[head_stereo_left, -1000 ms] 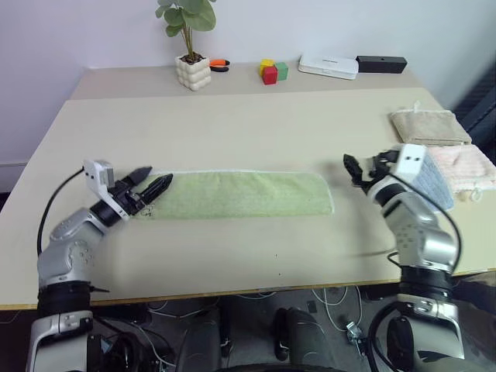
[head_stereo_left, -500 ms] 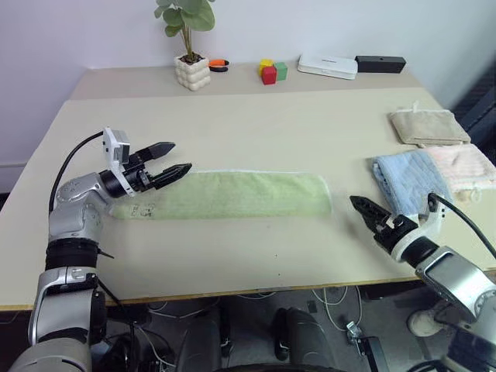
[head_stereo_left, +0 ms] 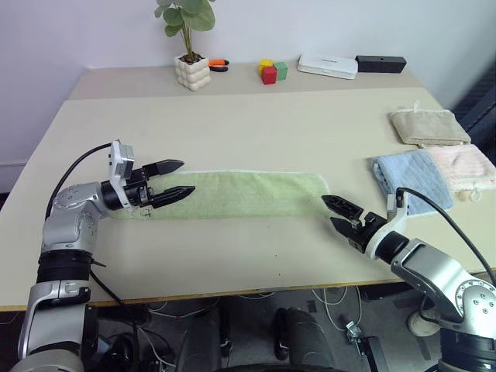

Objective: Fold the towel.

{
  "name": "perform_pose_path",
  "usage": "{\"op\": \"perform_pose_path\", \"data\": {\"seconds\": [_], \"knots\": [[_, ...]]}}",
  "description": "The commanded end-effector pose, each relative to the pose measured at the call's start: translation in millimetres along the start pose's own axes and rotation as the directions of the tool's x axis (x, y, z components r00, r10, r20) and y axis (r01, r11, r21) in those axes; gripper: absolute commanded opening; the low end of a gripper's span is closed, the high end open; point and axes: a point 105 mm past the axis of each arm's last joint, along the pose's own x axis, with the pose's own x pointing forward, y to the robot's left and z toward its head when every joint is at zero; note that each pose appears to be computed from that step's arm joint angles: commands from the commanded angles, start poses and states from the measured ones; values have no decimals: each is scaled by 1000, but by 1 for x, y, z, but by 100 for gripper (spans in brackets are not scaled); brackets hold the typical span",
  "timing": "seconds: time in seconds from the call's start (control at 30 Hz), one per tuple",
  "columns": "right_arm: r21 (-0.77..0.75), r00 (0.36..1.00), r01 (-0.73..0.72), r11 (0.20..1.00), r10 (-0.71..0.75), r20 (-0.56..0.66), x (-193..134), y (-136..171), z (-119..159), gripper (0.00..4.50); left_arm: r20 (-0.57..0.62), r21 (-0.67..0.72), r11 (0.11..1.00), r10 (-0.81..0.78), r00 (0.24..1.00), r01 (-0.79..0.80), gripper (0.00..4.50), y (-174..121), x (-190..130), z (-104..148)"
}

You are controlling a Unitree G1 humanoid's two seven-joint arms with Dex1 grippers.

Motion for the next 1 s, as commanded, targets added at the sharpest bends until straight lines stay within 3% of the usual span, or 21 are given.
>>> {"op": "perform_pose_path", "data": {"seconds": [0.03, 0.43, 0.57, 0.73, 1.0], "knots": [[0, 1000, 11, 1000, -11, 12, 4, -2, 7, 444, 11, 17, 999, -34, 999, 33, 439, -9, -9, 15], [36, 997, 36, 999, -38, 68, 36, -11, 25, 444, 29, 17, 1000, -12, 1000, 11, 439, -13, -23, 23], [23, 999, -10, 1000, 9, 41, 45, 0, 18, 272, 33, 31, 999, 12, 999, -13, 450, -10, -25, 24], [3, 997, 14, 1000, -15, 74, 43, -5, 27, 8, 42, 32, 999, 12, 999, -13, 450, -11, -23, 23], [-271, 977, 155, 950, -107, 184, 12, -15, 91, 3, 49, 19, 1000, -16, 999, 15, 450, -12, -17, 18]]}}
